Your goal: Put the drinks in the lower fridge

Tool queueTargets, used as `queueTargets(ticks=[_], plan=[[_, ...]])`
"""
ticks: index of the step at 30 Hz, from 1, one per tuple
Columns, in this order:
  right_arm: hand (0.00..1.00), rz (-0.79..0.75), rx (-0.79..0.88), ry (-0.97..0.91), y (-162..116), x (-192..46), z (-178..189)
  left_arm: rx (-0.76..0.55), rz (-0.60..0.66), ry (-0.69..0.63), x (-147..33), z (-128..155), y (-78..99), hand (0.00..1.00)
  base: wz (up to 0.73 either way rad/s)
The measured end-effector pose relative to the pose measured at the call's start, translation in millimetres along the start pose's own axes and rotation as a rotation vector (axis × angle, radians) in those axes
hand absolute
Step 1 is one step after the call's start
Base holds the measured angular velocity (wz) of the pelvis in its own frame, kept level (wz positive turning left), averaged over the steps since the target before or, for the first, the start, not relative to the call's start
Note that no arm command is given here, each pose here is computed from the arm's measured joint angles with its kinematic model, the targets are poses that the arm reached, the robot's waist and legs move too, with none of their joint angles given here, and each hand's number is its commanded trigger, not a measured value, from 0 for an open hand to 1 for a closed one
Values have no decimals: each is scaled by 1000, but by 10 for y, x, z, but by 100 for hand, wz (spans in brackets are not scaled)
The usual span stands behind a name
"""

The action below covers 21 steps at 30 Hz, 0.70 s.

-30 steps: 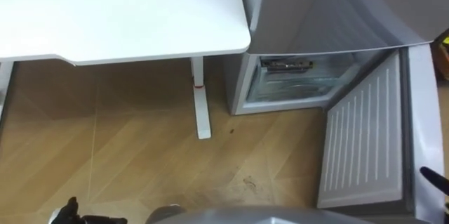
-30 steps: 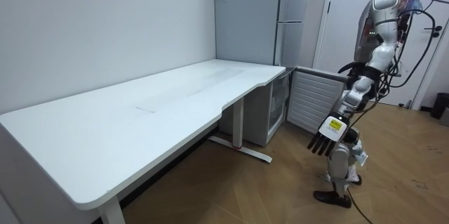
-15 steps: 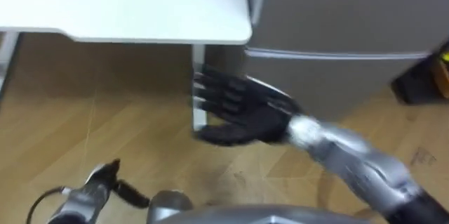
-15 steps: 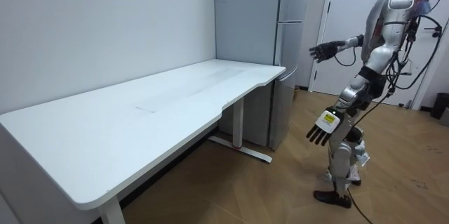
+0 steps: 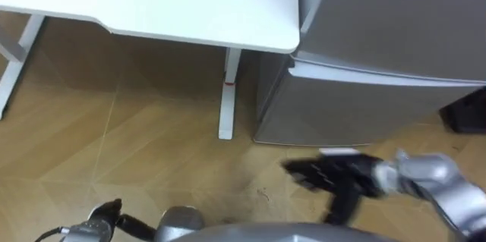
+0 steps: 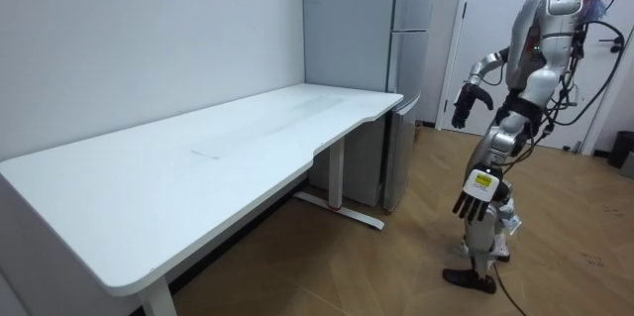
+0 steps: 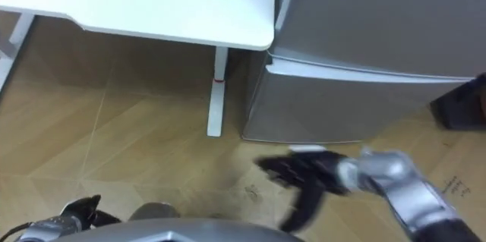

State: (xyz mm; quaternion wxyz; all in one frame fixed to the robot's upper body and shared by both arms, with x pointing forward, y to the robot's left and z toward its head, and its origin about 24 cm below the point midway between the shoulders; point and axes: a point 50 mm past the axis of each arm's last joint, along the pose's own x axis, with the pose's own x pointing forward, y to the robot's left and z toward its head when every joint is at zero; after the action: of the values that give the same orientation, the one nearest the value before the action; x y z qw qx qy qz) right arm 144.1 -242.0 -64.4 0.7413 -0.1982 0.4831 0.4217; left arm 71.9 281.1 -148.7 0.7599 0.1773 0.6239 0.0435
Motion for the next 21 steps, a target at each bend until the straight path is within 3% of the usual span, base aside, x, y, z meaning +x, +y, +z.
queueTargets(ticks=[5, 8, 11, 16, 21], plan=[[0, -39, 124, 217, 13, 12, -543, -6, 19, -19, -1, 15, -30, 0, 0], [0, -49, 248, 351, 251, 140, -922, -10, 39, -7, -3, -45, -85, 0, 1], [0, -35, 376, 510, 690, 267, -1304, -39, 42, 30, -20, -224, -171, 0, 0], [0, 10, 630, 607, 1241, 348, -1564, -86, 35, 110, -69, -534, -294, 0, 14], [0, -17, 788, 583, 1366, 456, -1528, -123, 26, 151, -93, -658, -344, 0, 2]])
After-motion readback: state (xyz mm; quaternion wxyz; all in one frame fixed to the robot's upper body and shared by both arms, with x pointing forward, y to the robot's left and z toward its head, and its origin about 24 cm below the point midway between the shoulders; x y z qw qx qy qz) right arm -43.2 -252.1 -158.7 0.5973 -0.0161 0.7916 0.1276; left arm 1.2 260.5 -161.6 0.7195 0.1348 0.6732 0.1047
